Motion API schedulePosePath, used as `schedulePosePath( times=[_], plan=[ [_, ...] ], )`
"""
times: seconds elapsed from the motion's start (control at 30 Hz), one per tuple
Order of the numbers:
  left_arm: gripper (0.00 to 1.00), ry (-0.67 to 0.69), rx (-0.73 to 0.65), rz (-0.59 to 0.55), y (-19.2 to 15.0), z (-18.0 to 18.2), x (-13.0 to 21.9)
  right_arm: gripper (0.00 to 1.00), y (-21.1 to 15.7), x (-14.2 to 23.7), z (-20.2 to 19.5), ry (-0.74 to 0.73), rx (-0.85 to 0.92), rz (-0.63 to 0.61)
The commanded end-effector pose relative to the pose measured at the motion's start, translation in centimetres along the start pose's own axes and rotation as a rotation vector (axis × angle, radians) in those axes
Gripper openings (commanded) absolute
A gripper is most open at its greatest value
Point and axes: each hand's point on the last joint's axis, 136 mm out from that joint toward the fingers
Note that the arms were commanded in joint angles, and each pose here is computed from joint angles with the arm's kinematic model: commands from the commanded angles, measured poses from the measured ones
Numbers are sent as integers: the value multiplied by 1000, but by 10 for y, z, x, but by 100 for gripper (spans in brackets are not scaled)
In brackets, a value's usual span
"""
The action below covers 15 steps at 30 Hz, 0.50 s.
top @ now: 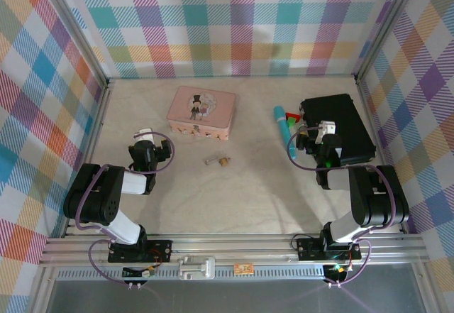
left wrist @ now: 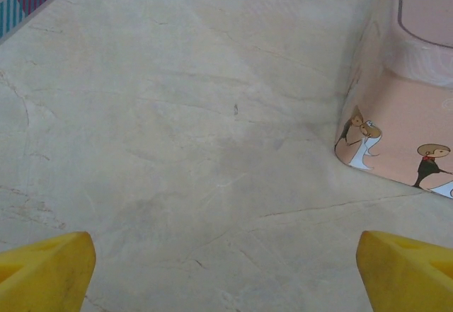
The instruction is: Unlock a padlock with a key
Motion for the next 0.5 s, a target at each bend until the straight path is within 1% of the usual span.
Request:
schedulePosePath(
  times=[0.0, 0.03, 0.47],
  plan=[
    [98, -18, -2, -52, 17, -1, -3, 99, 2, 0, 0, 10, -12, -17],
    [100, -19, -2, -50, 17, -1, -3, 99, 2, 0, 0, 11, -12, -16],
    [100, -18, -2, -51, 17, -1, -3, 99, 2, 0, 0, 12, -12, -13]
  ],
)
Point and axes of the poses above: each hand's point on the last joint's axis, 136 mm out from that joint toward the fingers, its own x axis back along the fingers, its own z axis along the line the jaws close on, y = z × x, and after that the axes turned 14 degrees about -x, right-handed
